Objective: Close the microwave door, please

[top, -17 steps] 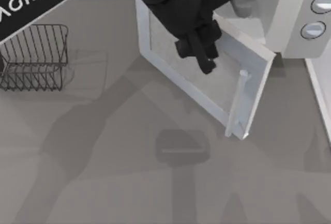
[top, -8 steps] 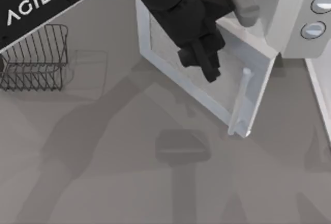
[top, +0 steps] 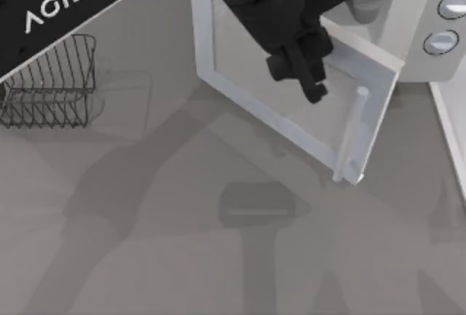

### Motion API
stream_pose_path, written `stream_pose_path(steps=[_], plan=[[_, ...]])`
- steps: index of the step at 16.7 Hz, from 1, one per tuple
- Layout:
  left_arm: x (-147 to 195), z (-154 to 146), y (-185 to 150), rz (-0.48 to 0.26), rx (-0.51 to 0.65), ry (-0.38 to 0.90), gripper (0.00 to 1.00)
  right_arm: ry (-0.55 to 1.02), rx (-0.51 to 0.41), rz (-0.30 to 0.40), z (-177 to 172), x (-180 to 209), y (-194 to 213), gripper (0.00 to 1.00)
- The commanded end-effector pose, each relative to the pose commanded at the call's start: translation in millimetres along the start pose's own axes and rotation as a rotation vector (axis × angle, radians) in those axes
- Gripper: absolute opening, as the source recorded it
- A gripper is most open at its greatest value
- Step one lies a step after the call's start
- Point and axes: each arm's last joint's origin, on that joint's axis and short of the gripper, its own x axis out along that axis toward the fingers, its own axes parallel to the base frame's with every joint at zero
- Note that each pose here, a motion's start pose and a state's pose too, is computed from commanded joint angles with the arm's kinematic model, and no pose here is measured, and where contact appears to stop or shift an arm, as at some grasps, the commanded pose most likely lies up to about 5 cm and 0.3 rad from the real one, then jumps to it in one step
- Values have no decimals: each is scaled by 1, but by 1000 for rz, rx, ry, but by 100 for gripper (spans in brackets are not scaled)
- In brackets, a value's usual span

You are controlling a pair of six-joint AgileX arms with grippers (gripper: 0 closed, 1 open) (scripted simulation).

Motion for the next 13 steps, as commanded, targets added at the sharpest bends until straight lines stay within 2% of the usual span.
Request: stream_pose_path(steps=[5,10,13], plan=[[-1,0,-2,-6,-2,4,0,0,0,0,0,0,0,100],[20,-1,-9,-61,-36,74,0,0,0,0,0,0,0,100],[23,4,-9,-56,-34,72,0,0,0,0,0,0,0,100]])
